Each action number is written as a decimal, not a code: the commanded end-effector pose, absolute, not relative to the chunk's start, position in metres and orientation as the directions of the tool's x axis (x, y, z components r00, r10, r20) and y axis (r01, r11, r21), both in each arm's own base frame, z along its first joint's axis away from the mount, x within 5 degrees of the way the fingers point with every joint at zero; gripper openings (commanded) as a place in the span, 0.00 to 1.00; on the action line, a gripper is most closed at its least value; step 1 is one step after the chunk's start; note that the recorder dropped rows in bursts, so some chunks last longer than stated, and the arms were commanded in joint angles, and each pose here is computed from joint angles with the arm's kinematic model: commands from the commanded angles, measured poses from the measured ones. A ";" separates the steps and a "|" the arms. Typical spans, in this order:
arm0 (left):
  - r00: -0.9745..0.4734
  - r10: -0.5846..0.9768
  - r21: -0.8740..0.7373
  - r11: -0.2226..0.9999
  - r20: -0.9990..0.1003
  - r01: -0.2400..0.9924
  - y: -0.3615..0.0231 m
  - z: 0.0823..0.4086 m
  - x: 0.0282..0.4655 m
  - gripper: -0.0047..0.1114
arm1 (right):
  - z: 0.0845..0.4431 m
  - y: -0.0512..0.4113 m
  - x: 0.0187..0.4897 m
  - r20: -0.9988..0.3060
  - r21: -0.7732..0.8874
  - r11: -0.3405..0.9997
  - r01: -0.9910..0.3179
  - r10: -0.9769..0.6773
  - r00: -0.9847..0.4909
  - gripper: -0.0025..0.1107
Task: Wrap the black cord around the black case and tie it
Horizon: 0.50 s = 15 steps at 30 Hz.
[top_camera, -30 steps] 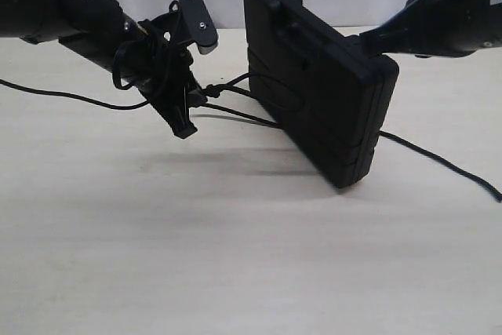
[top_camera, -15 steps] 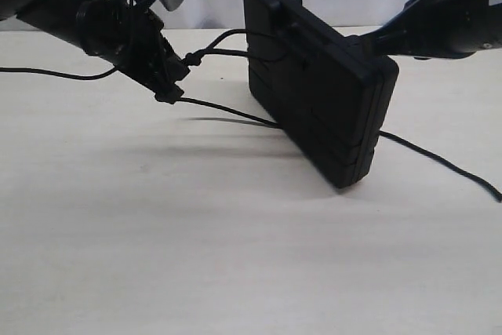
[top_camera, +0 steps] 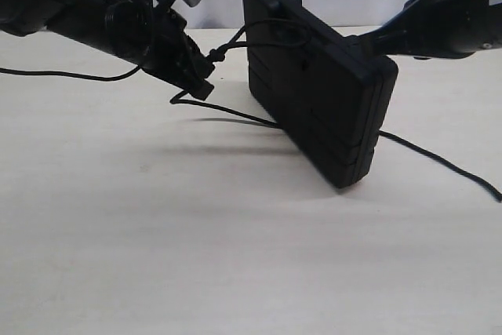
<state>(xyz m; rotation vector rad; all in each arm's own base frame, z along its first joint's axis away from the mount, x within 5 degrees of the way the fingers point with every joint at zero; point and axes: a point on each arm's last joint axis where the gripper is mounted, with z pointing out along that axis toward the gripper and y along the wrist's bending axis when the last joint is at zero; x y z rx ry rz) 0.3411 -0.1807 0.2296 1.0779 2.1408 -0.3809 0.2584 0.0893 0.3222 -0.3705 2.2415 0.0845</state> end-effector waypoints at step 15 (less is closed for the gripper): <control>-0.421 0.603 0.039 0.601 -0.677 0.798 -0.185 0.228 0.337 0.04 | 0.325 0.090 0.259 -0.770 -0.063 0.953 -0.296 -0.236 -0.593 0.06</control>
